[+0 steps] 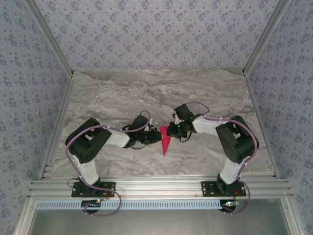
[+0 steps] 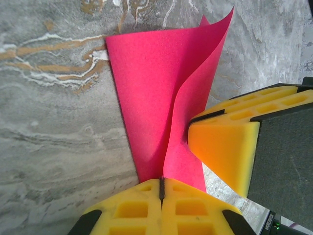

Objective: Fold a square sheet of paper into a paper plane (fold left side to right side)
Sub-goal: Fold the wing for the fifth time at the center of the table.

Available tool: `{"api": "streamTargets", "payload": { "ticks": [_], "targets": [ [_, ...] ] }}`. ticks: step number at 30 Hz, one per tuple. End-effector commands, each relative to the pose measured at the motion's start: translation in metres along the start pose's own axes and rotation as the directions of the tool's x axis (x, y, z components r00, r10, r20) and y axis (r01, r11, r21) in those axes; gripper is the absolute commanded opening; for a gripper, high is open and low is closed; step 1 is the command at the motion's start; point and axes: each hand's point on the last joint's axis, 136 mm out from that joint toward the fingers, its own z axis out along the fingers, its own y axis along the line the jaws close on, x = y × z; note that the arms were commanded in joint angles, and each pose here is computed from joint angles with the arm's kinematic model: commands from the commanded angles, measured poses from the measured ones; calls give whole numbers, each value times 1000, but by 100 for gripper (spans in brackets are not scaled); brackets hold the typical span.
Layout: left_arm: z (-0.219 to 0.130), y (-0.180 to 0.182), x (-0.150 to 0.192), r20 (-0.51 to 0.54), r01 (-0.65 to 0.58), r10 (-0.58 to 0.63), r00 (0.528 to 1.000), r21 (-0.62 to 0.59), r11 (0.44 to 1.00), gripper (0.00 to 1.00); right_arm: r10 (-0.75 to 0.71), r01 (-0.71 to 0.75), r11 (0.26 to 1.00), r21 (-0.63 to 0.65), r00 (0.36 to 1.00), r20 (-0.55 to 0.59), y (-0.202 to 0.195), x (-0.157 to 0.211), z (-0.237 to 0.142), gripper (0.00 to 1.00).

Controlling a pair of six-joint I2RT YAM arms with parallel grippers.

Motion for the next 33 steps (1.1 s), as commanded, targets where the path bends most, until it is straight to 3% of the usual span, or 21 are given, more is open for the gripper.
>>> {"api": "streamTargets", "payload": {
  "ticks": [1,6,13,18,25,33],
  "targets": [
    [8,26,9,-9,8,-9,1000,-85,996,0,51,-35,986,161,994,-99,-44,36,9,16],
    [-7,9,2,18,-15,17,1000,-74,997,2,69,-45,980,193,991,-115,-56,44,11,13],
    [-44,-16,-6,74,-69,75,994,-78,995,16,72,-47,979,198,990,-122,-58,46,14,10],
    [-61,-39,3,69,-106,108,992,-37,994,18,71,-46,980,195,990,-120,-58,45,14,10],
    [-37,-74,29,-10,-117,118,993,72,991,18,68,-44,981,187,990,-122,-55,45,15,10],
    [-10,-69,42,-73,-95,100,992,68,993,18,70,-46,981,187,990,-123,-55,45,14,10]
  ]
}}
